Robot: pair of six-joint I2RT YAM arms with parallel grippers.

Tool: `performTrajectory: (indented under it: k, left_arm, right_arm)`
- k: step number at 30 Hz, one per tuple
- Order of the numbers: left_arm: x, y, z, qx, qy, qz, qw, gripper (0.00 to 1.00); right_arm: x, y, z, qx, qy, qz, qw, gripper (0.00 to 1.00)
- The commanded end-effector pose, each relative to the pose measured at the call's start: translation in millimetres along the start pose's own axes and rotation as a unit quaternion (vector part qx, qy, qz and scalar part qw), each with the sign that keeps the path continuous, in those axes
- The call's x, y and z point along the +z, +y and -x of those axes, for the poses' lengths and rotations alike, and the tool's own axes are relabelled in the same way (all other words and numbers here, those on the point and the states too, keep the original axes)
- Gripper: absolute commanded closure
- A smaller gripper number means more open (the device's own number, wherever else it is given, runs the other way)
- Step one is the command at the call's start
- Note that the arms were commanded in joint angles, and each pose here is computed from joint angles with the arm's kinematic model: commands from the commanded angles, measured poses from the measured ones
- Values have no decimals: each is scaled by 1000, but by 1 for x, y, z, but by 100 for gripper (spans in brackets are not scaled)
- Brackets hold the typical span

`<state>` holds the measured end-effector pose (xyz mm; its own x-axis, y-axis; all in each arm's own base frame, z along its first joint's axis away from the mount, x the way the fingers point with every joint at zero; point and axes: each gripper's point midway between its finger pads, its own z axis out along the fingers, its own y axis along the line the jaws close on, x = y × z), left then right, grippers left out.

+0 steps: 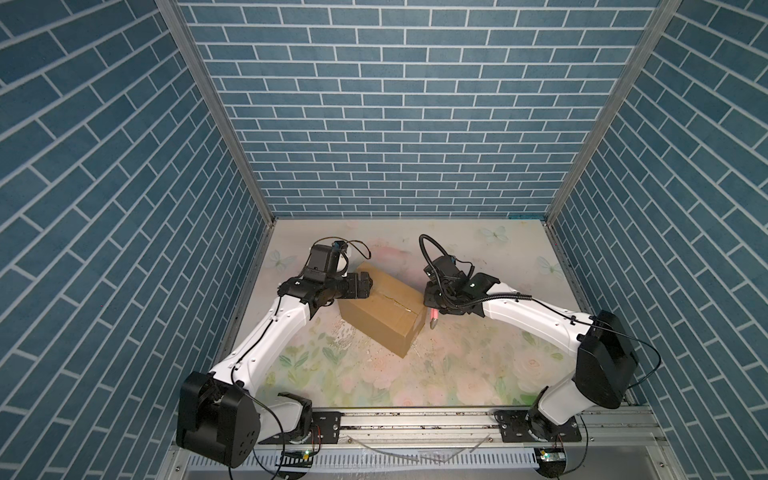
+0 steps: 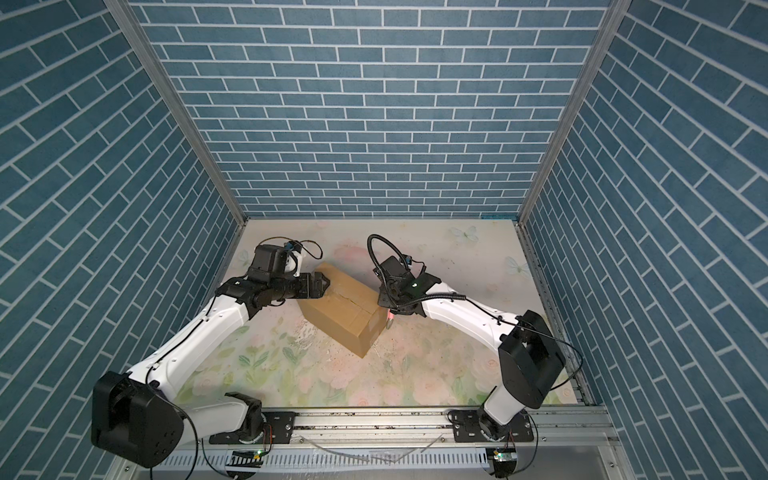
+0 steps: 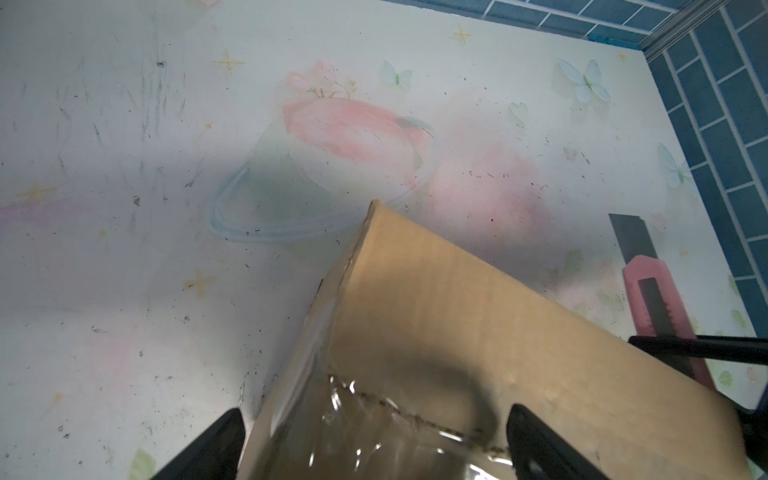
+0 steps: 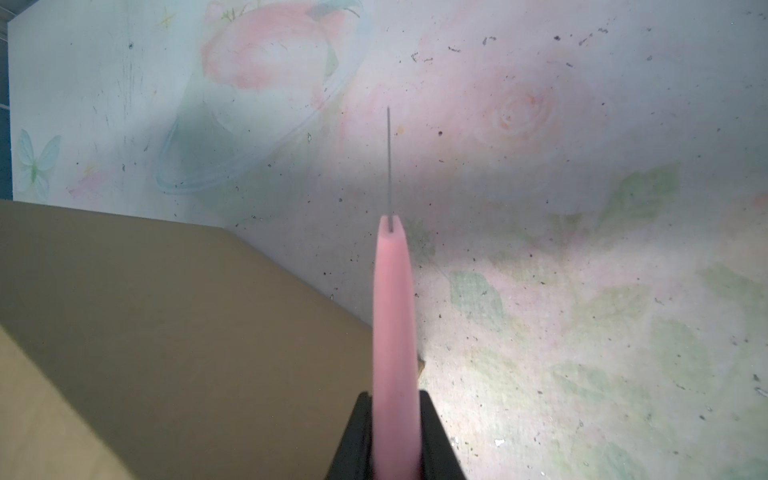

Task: Unpack the express box
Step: 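Hold the box corner with the left gripper while the right gripper positions the cutter blade, then insert the cutter blade into the taped seam at the box end with the right gripper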

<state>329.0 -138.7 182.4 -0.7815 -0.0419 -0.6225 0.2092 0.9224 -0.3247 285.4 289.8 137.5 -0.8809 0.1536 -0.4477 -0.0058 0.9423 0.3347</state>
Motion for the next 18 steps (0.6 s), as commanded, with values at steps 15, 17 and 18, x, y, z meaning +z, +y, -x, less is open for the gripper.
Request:
performTrajectory:
  k: [15,17,18]
  left_arm:
    - [-13,-4,17,-4,-6,7,1000,0]
    - [-15,-3,17,-5,-7,11,1000,0]
    - [-15,-2,17,-4,-8,14,1000,0]
  right_arm:
    - [-100,-27,-36,-37,60,193,979,100]
    - [-103,-22,-46,-25,69,228,971,100]
    - [-103,-21,-50,-18,74,241,968,100]
